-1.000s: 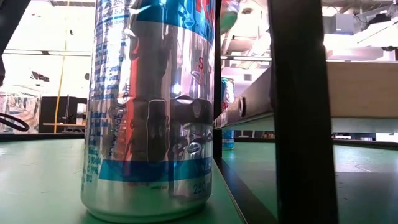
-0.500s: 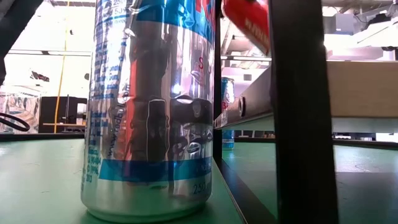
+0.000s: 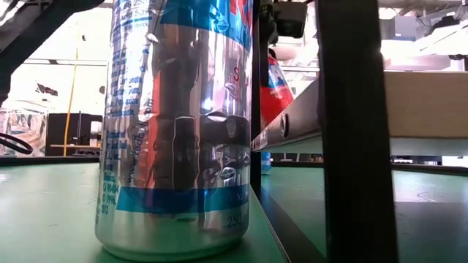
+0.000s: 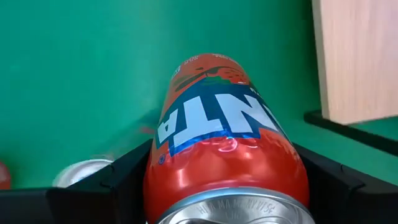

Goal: Place canned beverage on shelf
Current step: Put the bottom red soda can on the shelf

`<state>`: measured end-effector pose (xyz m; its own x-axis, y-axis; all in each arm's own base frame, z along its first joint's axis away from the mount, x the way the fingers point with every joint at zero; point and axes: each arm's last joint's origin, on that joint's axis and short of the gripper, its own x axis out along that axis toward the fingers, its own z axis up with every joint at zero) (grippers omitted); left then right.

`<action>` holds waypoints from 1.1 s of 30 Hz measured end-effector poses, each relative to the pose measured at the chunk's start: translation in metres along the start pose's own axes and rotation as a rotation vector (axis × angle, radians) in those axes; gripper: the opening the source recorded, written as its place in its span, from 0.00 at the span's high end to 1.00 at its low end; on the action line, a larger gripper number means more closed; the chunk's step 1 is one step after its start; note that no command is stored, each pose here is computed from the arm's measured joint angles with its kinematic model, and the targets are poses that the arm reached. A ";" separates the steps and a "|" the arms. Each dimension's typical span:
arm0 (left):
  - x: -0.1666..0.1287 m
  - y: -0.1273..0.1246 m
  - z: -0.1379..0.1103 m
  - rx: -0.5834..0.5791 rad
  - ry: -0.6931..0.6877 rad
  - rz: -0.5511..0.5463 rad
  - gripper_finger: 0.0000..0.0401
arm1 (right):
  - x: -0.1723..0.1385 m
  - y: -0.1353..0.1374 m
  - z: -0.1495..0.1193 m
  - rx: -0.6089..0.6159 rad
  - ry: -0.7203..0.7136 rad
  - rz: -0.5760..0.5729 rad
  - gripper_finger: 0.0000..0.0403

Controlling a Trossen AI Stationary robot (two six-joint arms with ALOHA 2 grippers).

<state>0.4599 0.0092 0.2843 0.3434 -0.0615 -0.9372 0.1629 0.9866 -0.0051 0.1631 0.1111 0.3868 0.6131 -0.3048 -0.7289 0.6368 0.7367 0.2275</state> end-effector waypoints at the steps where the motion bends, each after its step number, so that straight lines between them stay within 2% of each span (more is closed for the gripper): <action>1: 0.000 -0.001 -0.001 0.007 0.014 -0.011 0.30 | 0.001 0.000 0.000 -0.001 0.000 -0.003 0.05; 10: -0.001 -0.017 -0.002 0.086 0.023 -0.113 0.30 | 0.005 -0.001 0.005 -0.023 0.003 -0.018 0.05; 15: 0.003 -0.017 -0.015 0.126 0.195 -0.030 0.30 | 0.008 -0.002 0.009 -0.031 0.009 -0.024 0.05; 23: 0.024 -0.016 -0.031 0.116 0.354 -0.024 0.30 | 0.011 -0.002 0.013 -0.032 0.001 -0.029 0.05; 28: 0.044 -0.017 -0.039 0.098 0.394 -0.037 0.22 | 0.011 -0.002 0.013 -0.035 0.000 -0.030 0.05; 33: 0.046 -0.020 -0.041 0.081 0.398 -0.055 0.17 | 0.011 -0.002 0.014 -0.046 0.000 -0.029 0.05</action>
<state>0.4350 -0.0071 0.2269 -0.0503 -0.0348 -0.9981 0.2484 0.9675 -0.0463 0.1746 0.0979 0.3872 0.5950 -0.3265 -0.7344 0.6321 0.7545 0.1766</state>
